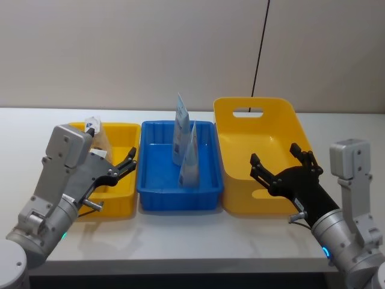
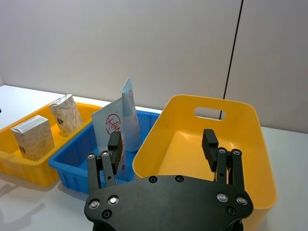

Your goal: Bimanual collaborative sorting of washing and personal care products

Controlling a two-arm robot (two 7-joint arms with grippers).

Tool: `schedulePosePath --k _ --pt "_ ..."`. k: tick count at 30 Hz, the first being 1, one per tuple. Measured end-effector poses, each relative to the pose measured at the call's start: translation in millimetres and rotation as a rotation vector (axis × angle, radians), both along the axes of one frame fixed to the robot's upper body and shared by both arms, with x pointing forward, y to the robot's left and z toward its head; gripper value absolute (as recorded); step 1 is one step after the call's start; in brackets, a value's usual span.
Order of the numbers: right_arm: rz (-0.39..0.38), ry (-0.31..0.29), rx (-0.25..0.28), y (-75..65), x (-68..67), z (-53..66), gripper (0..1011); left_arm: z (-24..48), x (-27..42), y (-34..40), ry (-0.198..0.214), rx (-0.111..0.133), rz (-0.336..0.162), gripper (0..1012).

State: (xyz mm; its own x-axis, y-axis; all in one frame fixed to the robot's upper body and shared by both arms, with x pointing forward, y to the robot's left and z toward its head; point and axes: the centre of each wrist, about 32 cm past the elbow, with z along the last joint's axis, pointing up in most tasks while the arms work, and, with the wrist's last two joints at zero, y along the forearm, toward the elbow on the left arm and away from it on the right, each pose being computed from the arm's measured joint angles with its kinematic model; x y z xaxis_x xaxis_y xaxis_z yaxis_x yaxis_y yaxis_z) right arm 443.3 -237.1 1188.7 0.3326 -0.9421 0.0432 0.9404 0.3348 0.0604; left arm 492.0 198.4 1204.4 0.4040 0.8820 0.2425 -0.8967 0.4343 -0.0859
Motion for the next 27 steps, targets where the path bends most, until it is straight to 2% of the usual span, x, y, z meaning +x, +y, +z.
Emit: schedulePosePath --k 27 --pt "0.000 0.000 0.000 0.0 0.0 0.0 1002 0.0 0.0 0.0 0.000 0.000 0.000 1001"
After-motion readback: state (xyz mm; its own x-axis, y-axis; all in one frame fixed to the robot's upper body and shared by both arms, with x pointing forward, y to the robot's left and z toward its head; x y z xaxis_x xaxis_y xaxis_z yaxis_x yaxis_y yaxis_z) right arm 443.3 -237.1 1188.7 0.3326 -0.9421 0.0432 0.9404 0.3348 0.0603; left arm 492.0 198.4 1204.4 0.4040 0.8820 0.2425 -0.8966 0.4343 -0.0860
